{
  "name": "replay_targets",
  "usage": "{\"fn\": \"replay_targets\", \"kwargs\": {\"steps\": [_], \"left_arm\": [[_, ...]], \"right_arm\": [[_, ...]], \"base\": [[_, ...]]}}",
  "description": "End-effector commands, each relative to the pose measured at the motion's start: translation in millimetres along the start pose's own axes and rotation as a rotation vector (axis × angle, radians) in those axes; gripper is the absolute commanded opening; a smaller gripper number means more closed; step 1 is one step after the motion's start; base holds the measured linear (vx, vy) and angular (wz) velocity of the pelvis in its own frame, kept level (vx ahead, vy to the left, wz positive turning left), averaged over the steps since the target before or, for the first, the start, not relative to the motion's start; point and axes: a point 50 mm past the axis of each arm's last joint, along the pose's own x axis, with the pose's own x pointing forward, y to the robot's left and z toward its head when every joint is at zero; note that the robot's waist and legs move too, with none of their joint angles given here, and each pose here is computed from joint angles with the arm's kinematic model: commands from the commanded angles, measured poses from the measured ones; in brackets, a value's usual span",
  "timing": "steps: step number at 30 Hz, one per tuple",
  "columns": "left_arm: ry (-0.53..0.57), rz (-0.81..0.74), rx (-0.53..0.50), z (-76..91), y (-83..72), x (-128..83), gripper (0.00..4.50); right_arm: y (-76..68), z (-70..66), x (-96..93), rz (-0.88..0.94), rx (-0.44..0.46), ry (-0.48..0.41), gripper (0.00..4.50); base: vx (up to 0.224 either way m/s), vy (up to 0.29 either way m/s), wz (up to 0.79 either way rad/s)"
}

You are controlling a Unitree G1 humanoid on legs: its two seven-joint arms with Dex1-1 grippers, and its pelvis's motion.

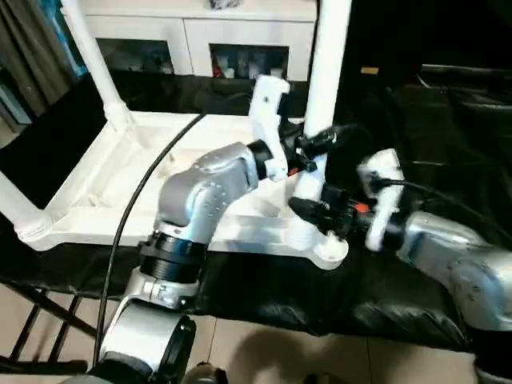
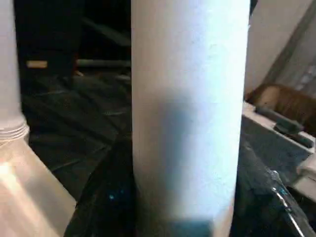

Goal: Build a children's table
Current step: Pick table leg

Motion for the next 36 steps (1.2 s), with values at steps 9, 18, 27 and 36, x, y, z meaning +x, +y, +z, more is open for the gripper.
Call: {"fn": "replay_targets", "kwargs": {"steps": [9,18,27,36], "left_arm": [[-0.047,0.013,0.006,10.1,-4.3,1.2,1.84],[-0.073,0.028,-0.058,14.0,-1.9,-0.8,1.84],[-0.098,0.020,-0.122,17.1,4.4,-5.7,2.86],[-0.098,-0.155,-0.172,17.8,2.7,-16.6,2.99]], "right_arm": [[6.1,-2.9,20.1,0.002,0.036,0.020,2.40],[6.2,-0.2,19.5,0.009,0.038,-0.005,1.89],[6.2,10.6,1.0,0.109,0.002,-0.074,1.87],[7.9,17.2,-22.2,0.239,-0.015,-0.084,1.87]], "base": [[0.000,0.000,0.00],[0.000,0.000,0.00],[0.000,0.000,0.00],[0.000,0.000,0.00]]}}
